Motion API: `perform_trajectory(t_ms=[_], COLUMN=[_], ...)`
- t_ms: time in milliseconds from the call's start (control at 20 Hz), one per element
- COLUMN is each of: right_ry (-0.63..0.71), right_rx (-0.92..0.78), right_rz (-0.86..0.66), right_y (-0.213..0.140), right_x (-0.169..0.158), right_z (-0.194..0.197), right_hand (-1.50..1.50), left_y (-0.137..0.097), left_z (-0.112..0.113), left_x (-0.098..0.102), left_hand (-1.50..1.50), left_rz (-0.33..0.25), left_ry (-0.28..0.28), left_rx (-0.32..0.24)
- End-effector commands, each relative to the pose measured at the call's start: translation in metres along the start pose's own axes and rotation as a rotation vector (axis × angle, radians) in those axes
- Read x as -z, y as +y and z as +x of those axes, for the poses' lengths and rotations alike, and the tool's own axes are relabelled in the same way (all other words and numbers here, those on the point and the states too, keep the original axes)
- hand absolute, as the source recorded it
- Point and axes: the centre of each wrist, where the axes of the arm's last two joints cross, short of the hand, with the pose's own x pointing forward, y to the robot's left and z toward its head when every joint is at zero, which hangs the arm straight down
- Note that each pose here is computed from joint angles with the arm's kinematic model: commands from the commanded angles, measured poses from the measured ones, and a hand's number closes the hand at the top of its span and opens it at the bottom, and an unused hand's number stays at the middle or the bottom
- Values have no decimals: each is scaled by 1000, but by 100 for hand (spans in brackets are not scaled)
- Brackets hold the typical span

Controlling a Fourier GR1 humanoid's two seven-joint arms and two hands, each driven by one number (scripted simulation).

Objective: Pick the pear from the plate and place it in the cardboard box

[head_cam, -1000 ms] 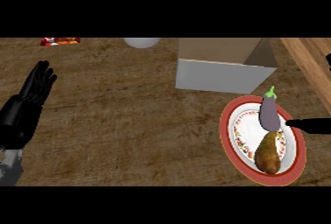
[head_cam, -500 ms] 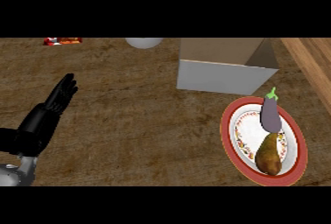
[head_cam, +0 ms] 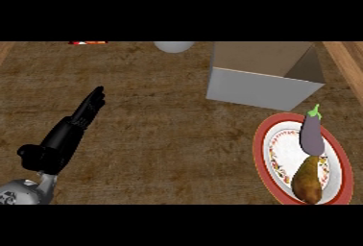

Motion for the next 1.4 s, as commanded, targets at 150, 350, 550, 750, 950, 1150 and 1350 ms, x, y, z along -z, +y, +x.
perform_trajectory(t_ms=[150,350,550,750,950,1150,1350], right_ry=[212,292,333,366,404,429,392], right_rx=[-65,-85,-140,-153,-211,-196,-207], right_rz=[115,95,119,145,188,165,148], right_y=[-8,-39,-40,-47,-37,-35,-46], right_x=[-45,-68,-80,-86,-92,-87,-94], right_z=[95,148,193,219,227,225,236], right_hand=[-150,-150,-150,-150,-150,-150,-150], left_y=[-17,-33,-35,-39,-50,-45,-51], left_z=[-1,-3,3,4,-8,13,5], left_x=[9,18,26,31,21,42,35], left_hand=[0,0,0,0,0,0,0], left_rz=[-54,-80,-82,-63,-62,-60,-62], left_ry=[-9,-3,-14,-16,2,-9,4], left_rx=[-5,-13,-20,4,-9,5,-22])
